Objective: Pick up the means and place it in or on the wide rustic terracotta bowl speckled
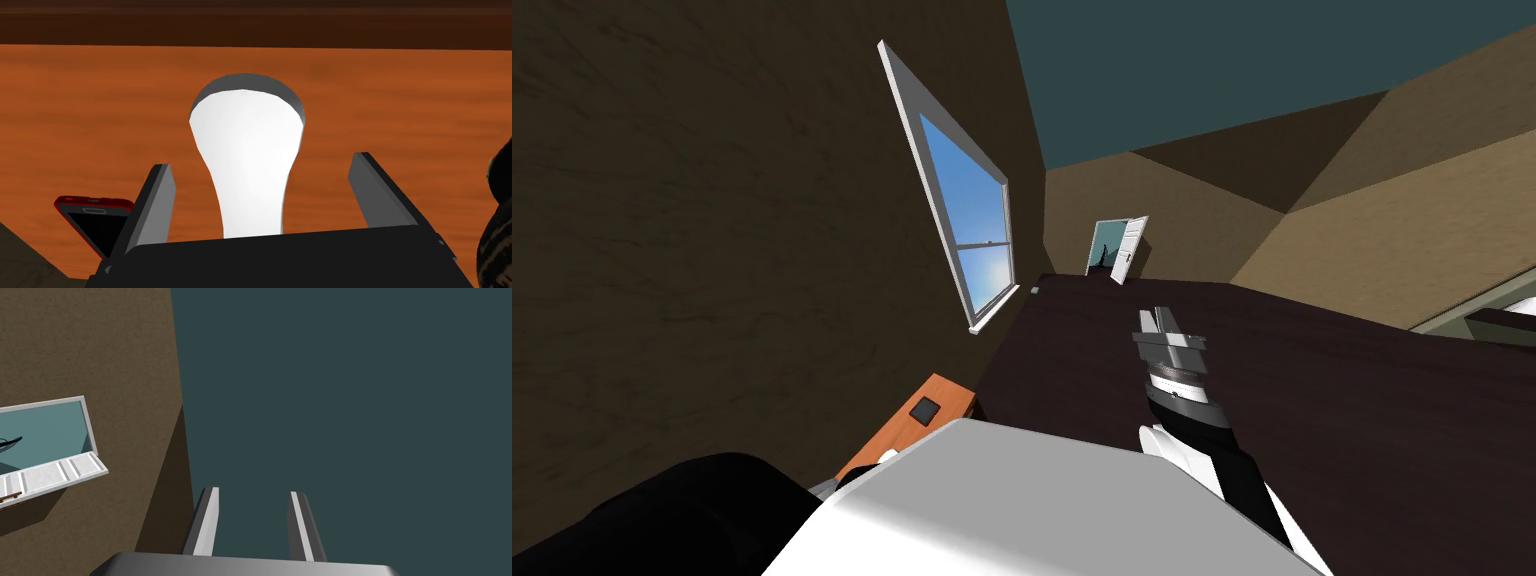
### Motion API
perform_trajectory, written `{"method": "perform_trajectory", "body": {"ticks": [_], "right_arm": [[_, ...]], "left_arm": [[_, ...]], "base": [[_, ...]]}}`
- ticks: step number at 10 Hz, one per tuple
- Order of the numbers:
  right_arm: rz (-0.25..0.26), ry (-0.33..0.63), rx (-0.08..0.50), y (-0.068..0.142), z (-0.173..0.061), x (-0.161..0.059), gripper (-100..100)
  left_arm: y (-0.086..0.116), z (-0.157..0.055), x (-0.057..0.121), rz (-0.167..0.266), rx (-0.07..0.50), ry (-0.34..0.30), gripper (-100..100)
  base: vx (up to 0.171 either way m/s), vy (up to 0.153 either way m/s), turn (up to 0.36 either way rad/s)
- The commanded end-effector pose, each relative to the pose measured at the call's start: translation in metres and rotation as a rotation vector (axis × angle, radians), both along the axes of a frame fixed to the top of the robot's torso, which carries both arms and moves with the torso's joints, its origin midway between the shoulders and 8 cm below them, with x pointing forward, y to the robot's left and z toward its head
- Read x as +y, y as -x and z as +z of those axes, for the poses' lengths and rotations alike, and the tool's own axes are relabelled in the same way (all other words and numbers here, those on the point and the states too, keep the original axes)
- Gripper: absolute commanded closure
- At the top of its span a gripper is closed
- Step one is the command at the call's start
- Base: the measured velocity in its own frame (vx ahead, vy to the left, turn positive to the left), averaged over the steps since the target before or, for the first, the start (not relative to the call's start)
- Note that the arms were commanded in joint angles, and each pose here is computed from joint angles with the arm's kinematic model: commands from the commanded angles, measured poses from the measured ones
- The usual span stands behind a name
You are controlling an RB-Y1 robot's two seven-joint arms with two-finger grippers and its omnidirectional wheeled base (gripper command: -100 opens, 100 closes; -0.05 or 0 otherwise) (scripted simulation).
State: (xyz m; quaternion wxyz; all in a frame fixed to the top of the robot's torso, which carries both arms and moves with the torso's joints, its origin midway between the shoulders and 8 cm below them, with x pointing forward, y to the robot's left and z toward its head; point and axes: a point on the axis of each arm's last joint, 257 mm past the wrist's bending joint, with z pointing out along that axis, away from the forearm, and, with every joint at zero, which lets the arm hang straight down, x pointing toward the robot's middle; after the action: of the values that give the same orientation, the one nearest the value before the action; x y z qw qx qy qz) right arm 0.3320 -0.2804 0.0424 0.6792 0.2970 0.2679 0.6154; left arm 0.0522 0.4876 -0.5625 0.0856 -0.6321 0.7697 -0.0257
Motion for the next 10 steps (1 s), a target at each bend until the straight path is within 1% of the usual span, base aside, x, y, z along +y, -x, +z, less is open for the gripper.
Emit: {"method": "perform_trajectory", "body": {"ticks": [1,4,5,6,7,10], "right_arm": [[0.0,0.0,0.0,0.0,0.0,0.0,0],[0.0,0.0,0.0,0.0,0.0,0.0,0],[0.0,0.0,0.0,0.0,0.0,0.0,0],[0.0,0.0,0.0,0.0,0.0,0.0,0],[0.0,0.0,0.0,0.0,0.0,0.0,0],[0.0,0.0,0.0,0.0,0.0,0.0,0]], "left_arm": [[0.016,-0.003,0.012,0.022,0.043,-0.02,-100],[0.037,-0.005,0.031,0.05,0.096,-0.049,-100],[0.034,-0.005,0.028,0.045,0.086,-0.043,-100],[0.035,-0.005,0.029,0.046,0.087,-0.045,0],[0.036,-0.013,0.023,0.047,0.085,-0.044,-100],[0.038,-0.026,0.013,0.05,0.084,-0.043,-100]], "base": [[0.06,0.067,-0.191],[0.055,0.058,-0.156],[0.018,0.022,-0.014],[0.004,0.005,0.001],[0.006,0.023,-0.017],[0.007,0.045,-0.011]]}}
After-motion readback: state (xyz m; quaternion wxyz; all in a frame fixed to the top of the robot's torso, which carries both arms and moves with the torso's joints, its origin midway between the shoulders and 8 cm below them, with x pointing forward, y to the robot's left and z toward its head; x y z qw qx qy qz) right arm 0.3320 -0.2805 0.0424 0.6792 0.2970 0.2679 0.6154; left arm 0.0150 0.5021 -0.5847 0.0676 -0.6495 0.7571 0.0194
